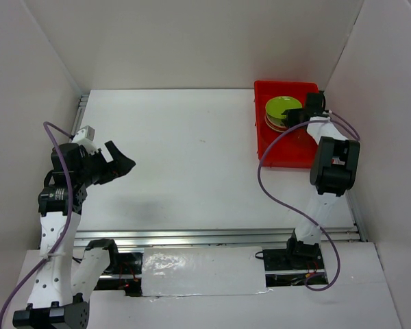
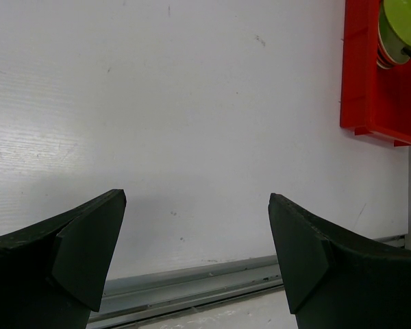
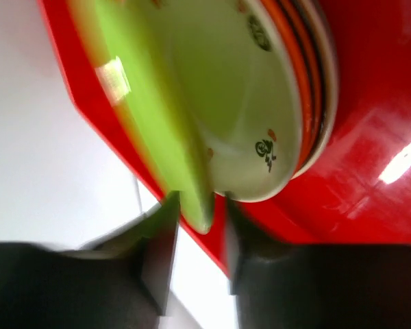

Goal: Place the plates into the plastic bin on the countertop

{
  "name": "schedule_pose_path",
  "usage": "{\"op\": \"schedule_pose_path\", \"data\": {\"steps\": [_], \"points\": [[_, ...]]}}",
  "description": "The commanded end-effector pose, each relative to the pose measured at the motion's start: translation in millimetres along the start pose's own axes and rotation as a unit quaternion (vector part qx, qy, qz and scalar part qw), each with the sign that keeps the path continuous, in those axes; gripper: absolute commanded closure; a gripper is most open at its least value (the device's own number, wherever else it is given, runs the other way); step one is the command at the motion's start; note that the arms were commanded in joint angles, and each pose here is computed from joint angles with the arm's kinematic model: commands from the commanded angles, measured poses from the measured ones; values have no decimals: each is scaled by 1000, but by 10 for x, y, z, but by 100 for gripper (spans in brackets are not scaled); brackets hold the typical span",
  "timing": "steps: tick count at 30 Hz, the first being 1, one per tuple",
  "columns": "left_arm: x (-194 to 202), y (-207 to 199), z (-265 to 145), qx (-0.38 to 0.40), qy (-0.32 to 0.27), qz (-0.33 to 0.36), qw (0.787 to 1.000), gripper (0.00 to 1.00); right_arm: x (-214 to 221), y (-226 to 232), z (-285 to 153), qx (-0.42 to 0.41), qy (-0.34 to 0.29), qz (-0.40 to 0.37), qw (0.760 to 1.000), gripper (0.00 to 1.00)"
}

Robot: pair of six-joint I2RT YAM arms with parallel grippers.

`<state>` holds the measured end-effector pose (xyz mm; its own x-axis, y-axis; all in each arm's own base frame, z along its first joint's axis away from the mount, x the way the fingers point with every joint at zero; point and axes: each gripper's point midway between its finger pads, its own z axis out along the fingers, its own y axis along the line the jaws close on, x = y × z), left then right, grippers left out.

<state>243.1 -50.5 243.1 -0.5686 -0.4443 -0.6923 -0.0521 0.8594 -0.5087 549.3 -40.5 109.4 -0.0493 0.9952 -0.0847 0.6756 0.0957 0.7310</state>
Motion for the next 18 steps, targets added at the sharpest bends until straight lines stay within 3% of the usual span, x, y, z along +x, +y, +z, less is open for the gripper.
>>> {"op": "schedule_pose_path", "data": {"steps": [1,5,8,18], "points": [[-57,-22,0,9,-12,21,1000,1,-114,389,-200,-47,-16,-3,999,56],[-73,-20,-14,6,-15,21,1000,1,-123,426,-372,-51,-33,-5,998,3],[-70,-7,-8,3,-16,22,1000,1,-134,425,-491,-54,-35,0,998,0],[-181,177,-14,-60,-28,8,998,1,8,914,-1733,-168,-76,-38,982,0]]}}
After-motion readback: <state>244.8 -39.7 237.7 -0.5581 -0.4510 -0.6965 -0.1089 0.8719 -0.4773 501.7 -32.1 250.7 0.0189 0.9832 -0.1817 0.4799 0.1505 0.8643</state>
